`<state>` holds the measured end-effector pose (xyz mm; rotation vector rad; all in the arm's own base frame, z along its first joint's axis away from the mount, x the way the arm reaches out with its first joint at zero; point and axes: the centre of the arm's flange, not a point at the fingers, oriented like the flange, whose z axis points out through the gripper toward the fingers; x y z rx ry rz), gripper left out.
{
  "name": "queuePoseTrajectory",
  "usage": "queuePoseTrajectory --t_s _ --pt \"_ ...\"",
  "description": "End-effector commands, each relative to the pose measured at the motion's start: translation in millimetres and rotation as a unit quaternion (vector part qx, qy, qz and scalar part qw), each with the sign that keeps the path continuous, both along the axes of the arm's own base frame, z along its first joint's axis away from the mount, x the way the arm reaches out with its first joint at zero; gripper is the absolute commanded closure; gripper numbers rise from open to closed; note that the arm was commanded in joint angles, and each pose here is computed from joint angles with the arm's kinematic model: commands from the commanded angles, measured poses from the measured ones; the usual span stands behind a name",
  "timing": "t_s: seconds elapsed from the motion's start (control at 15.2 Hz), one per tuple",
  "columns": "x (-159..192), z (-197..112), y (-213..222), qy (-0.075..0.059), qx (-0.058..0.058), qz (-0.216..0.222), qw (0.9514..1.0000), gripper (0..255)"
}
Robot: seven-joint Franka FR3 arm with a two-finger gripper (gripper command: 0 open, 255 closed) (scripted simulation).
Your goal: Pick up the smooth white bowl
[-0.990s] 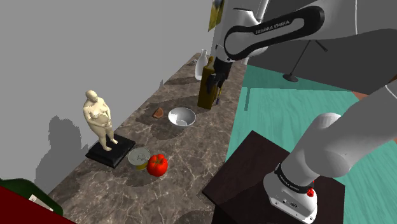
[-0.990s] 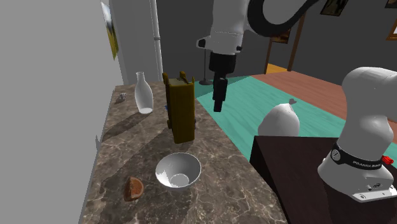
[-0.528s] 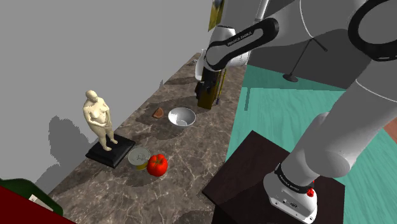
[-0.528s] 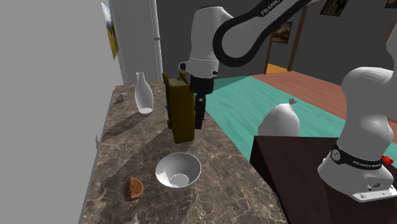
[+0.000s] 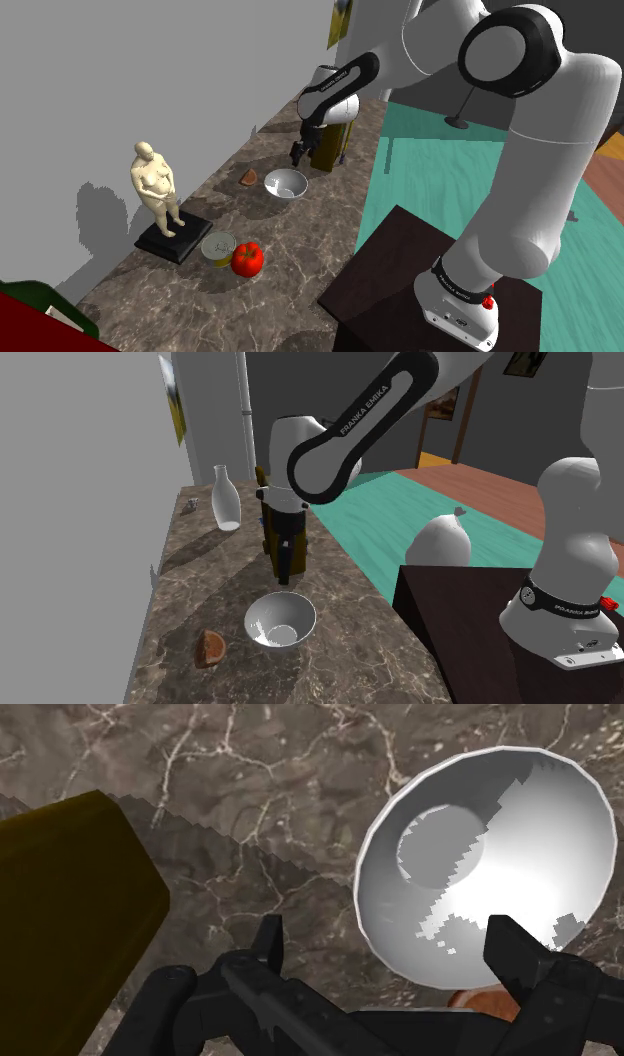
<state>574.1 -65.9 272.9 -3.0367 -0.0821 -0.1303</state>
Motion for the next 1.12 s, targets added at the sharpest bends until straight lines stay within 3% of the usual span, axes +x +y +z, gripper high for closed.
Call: queuePoseTrajectory --t_s 0.0,0.53,0.59,1.06 --pt "6 -16 -1 0.0 0.002 0.002 1.0 0" --pt "6 -50 -1 0.0 0.002 0.002 1.0 0" --pt "6 -51 0 0.0 0.002 0.002 1.0 255" --pt "6 -51 -1 0.0 0.002 0.002 1.0 255"
